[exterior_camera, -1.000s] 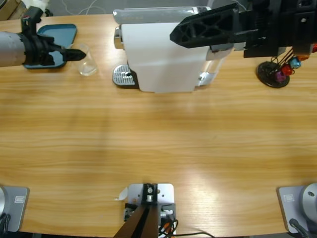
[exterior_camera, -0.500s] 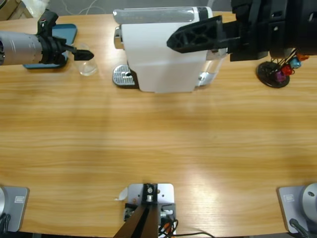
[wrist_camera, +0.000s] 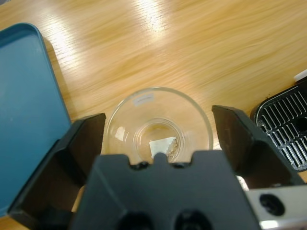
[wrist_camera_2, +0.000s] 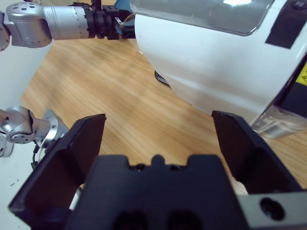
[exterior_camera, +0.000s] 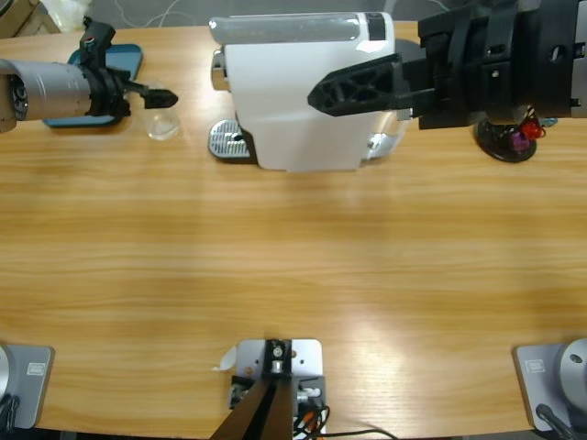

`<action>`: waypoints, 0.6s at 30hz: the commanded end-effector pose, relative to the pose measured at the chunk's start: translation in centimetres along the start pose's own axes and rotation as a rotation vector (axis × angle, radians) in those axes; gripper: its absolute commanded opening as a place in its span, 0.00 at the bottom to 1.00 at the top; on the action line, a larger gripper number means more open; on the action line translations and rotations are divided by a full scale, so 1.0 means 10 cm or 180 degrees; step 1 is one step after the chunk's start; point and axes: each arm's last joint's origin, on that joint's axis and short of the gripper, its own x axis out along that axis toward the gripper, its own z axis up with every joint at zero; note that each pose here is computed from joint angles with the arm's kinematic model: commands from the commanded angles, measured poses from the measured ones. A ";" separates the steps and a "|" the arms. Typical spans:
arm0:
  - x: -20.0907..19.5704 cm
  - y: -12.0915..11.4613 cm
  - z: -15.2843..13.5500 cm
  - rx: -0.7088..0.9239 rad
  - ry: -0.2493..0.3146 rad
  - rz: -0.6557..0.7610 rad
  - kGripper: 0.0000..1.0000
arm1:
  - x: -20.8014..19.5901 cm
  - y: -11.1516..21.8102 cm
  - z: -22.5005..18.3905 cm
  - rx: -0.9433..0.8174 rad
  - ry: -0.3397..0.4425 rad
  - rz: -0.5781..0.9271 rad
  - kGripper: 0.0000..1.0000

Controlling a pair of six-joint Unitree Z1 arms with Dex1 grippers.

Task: Pour coffee

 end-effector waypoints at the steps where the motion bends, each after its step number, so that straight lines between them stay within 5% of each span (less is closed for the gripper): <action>1: 0.13 0.04 -0.20 -0.0052 0.0219 0.0025 0.75 | 0.19 -0.09 -0.07 0.0100 0.0174 -0.0076 1.00; 4: 0.12 0.04 -0.22 -0.0048 0.0234 0.0027 0.61 | 0.19 -0.09 -0.08 0.0107 0.0177 -0.0078 1.00; 12: -0.05 0.02 -0.34 0.0247 0.0543 -0.0086 0.61 | 0.21 -0.10 -0.08 0.0149 0.0116 -0.0095 1.00; 18: -0.39 0.03 -0.13 0.0593 0.0146 -0.0538 0.52 | 0.27 -0.12 -0.10 0.0194 0.0087 -0.0087 1.00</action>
